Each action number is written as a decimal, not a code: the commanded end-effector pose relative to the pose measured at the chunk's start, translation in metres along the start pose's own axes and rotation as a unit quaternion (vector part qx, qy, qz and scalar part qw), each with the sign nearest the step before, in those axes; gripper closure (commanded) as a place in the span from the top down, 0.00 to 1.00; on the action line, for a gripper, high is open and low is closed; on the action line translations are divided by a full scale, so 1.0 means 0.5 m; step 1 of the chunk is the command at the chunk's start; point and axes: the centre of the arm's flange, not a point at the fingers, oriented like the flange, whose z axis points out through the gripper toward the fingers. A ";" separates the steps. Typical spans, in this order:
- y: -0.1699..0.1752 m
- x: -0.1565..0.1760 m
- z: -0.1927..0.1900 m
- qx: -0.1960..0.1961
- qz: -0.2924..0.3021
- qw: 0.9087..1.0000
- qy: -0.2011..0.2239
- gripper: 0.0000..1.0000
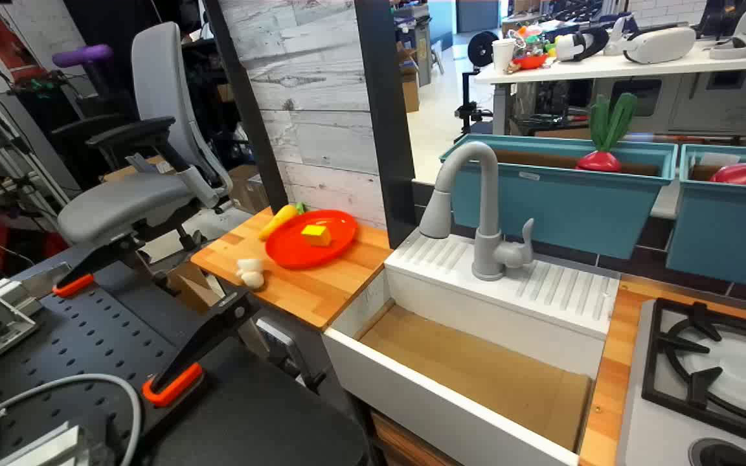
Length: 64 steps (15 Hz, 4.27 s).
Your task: Move the carrot to the right
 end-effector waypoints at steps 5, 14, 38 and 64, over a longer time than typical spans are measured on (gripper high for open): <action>0.000 0.000 0.000 0.000 0.000 1.000 0.000 1.00; 0.000 0.000 0.000 0.000 0.000 1.000 0.000 1.00; -0.282 0.359 0.393 0.061 0.010 0.996 0.069 1.00; -0.626 0.491 0.699 0.080 -0.101 0.983 0.129 1.00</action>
